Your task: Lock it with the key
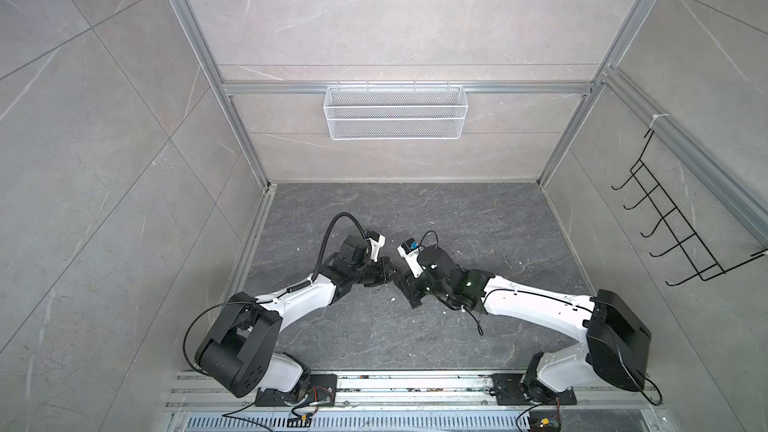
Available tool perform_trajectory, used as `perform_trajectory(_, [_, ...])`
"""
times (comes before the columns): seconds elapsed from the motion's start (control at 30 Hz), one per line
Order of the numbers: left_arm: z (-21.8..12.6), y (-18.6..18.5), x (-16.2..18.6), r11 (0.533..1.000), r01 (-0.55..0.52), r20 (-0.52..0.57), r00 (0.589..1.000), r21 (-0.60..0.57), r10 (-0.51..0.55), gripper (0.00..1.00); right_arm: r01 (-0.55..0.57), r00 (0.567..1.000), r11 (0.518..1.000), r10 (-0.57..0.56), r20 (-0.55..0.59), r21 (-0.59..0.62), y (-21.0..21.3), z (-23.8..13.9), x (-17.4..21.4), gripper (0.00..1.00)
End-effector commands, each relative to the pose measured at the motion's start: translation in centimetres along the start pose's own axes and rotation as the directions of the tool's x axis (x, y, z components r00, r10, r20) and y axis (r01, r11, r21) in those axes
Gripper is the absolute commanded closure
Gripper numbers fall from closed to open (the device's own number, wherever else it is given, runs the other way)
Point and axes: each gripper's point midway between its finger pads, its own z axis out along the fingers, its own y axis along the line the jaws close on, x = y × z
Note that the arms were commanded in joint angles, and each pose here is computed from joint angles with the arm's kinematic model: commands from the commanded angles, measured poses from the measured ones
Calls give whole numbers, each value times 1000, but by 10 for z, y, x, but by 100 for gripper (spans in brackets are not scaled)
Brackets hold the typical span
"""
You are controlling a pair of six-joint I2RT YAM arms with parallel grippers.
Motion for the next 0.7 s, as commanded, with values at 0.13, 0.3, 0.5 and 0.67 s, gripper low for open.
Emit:
perform_trajectory(0.13, [-35, -51, -41, 994, -40, 200, 980, 103, 18, 100, -26, 990, 998, 32, 140, -49, 4, -51, -18, 49])
perform_trajectory(0.3, [-58, -65, -59, 992, 35, 300, 951, 121, -70, 100, 14, 964, 999, -24, 265, 38, -13, -65, -31, 53])
perform_trajectory(0.5, [-83, -82, -74, 981, 42, 414, 903, 192, -119, 100, 47, 964, 995, -69, 257, 91, -18, -57, -38, 54])
perform_trajectory(0.67, [-94, -89, -77, 962, 130, 413, 883, 241, -222, 100, 56, 949, 996, -74, 308, 67, -13, -66, -43, 56])
